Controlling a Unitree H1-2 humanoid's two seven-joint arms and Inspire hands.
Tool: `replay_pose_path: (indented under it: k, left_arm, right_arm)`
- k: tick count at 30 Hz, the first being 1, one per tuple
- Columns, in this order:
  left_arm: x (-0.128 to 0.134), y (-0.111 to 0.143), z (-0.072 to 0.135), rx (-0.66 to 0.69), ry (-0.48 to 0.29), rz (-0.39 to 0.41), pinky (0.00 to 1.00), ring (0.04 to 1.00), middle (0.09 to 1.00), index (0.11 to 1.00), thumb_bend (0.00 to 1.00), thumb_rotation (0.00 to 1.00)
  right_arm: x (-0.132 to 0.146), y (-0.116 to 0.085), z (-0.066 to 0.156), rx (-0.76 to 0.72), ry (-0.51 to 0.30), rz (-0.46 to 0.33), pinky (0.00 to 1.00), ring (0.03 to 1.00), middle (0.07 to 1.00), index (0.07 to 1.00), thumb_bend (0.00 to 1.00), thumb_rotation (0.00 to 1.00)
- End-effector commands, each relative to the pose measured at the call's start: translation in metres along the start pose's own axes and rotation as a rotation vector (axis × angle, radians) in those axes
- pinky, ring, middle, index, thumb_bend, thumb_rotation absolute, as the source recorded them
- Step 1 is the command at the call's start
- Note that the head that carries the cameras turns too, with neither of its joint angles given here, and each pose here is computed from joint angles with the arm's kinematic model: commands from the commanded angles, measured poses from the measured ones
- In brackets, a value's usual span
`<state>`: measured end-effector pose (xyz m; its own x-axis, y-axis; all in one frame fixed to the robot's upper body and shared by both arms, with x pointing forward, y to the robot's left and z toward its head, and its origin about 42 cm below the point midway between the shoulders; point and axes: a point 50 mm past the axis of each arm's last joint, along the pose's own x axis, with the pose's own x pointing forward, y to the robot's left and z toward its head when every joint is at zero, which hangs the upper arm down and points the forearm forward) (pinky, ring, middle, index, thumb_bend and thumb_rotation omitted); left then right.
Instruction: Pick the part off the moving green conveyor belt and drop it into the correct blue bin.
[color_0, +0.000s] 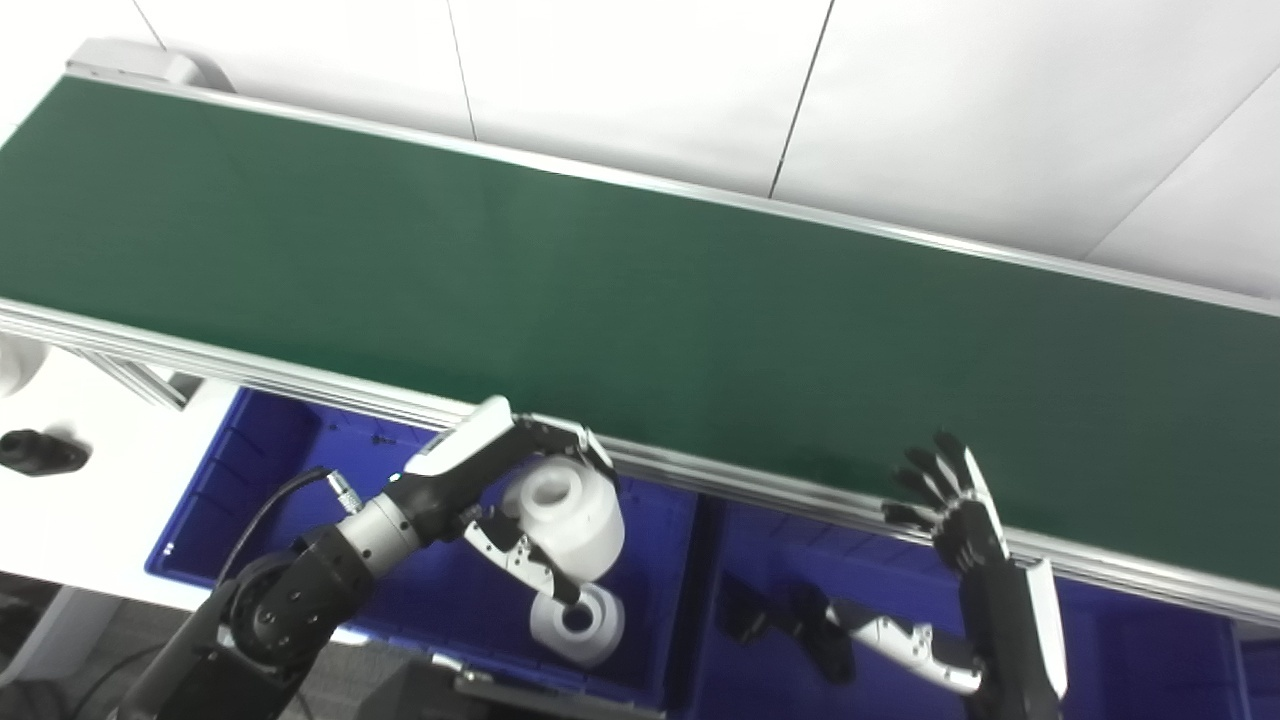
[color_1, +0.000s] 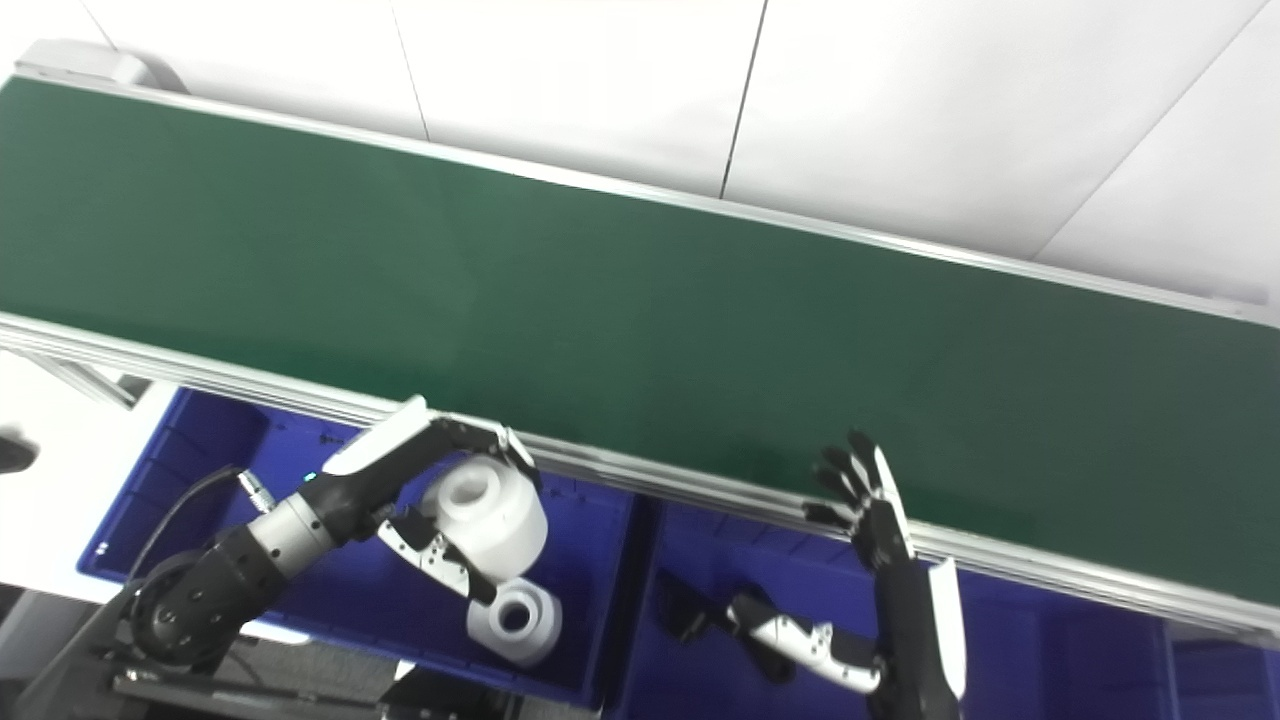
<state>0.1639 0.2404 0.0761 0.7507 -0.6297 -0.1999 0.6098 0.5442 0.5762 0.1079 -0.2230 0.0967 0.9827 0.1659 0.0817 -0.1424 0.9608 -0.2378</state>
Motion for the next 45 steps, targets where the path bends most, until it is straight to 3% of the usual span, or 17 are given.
replay_pose_path:
  k: [1, 7, 8, 10, 11, 12, 13, 14, 15, 20, 26, 32, 37, 41, 45]
  left_arm:
    - [0.008, 0.010, 0.013, 0.080, 0.001, -0.035, 0.53, 0.465, 0.522, 0.475, 0.50, 0.00]
    - [0.018, -0.001, 0.029, 0.177, 0.091, -0.124, 0.50, 0.441, 0.532, 0.494, 0.49, 0.00]
    - [0.020, -0.003, 0.032, 0.217, 0.115, -0.147, 0.50, 0.513, 0.526, 0.487, 0.50, 0.00]
    - [0.023, -0.007, 0.038, 0.321, 0.146, -0.216, 0.54, 0.608, 0.656, 0.497, 0.49, 0.06]
    - [0.024, -0.009, 0.040, 0.352, 0.154, -0.235, 0.60, 0.652, 0.687, 0.618, 0.46, 0.38]
    - [0.026, -0.012, 0.043, 0.421, 0.180, -0.284, 0.61, 0.667, 0.697, 0.660, 0.45, 0.49]
    - [0.028, -0.015, 0.045, 0.467, 0.202, -0.313, 0.74, 0.728, 0.734, 0.727, 0.55, 0.74]
    - [0.029, -0.017, 0.048, 0.503, 0.227, -0.340, 0.82, 0.767, 0.757, 0.769, 0.60, 0.89]
    - [0.031, -0.018, 0.050, 0.524, 0.244, -0.355, 0.90, 0.818, 0.807, 0.810, 0.68, 0.97]
    - [0.029, -0.020, 0.051, 0.509, 0.247, -0.338, 1.00, 0.933, 0.931, 0.900, 0.81, 1.00]
    - [0.021, -0.017, 0.050, 0.463, 0.168, -0.272, 1.00, 0.984, 0.992, 0.937, 0.85, 1.00]
    - [0.012, -0.019, 0.052, 0.252, 0.042, -0.108, 0.96, 0.973, 0.999, 0.967, 0.87, 0.90]
    - [0.006, -0.022, 0.050, 0.036, -0.010, 0.021, 0.93, 0.980, 1.000, 0.971, 0.85, 0.81]
    - [0.005, -0.026, 0.049, -0.161, -0.124, 0.085, 0.88, 0.957, 0.995, 0.951, 0.84, 0.72]
    - [0.006, -0.035, 0.050, -0.257, -0.206, 0.135, 0.89, 0.957, 0.992, 0.957, 0.83, 0.67]
  right_arm:
    - [0.003, -0.006, 0.012, 0.002, -0.036, -0.006, 0.69, 0.841, 0.888, 0.960, 0.86, 0.35]
    - [0.006, -0.011, 0.017, 0.010, -0.045, -0.001, 0.68, 0.834, 0.881, 0.955, 0.86, 0.34]
    - [0.007, -0.013, 0.018, 0.010, -0.046, 0.001, 0.68, 0.833, 0.880, 0.954, 0.86, 0.34]
    - [0.008, -0.014, 0.018, 0.013, -0.047, 0.004, 0.68, 0.833, 0.879, 0.954, 0.86, 0.34]
    - [0.008, -0.014, 0.019, 0.014, -0.047, 0.005, 0.67, 0.831, 0.878, 0.954, 0.86, 0.34]
    - [0.008, -0.015, 0.020, 0.013, -0.049, 0.010, 0.67, 0.830, 0.878, 0.953, 0.86, 0.33]
    - [0.009, -0.015, 0.020, 0.011, -0.050, 0.013, 0.67, 0.822, 0.876, 0.956, 0.86, 0.33]
    - [0.009, -0.016, 0.021, 0.014, -0.051, 0.016, 0.67, 0.816, 0.874, 0.957, 0.85, 0.33]
    - [0.009, -0.016, 0.021, 0.016, -0.051, 0.018, 0.67, 0.813, 0.870, 0.956, 0.85, 0.33]
    - [0.006, -0.015, 0.022, 0.023, -0.044, 0.021, 0.67, 0.813, 0.872, 0.956, 0.85, 0.33]
    - [0.004, -0.011, 0.022, 0.025, -0.038, 0.021, 0.67, 0.828, 0.881, 0.958, 0.85, 0.33]
    - [0.001, -0.008, 0.021, 0.020, -0.029, 0.018, 0.67, 0.834, 0.882, 0.957, 0.86, 0.34]
    - [-0.002, -0.007, 0.019, 0.010, -0.027, 0.016, 0.68, 0.830, 0.878, 0.955, 0.86, 0.35]
    - [-0.004, -0.005, 0.018, 0.004, -0.021, 0.027, 0.67, 0.828, 0.881, 0.958, 0.86, 0.35]
    - [-0.009, -0.003, 0.018, -0.014, -0.004, 0.052, 0.69, 0.831, 0.882, 0.953, 0.86, 0.37]
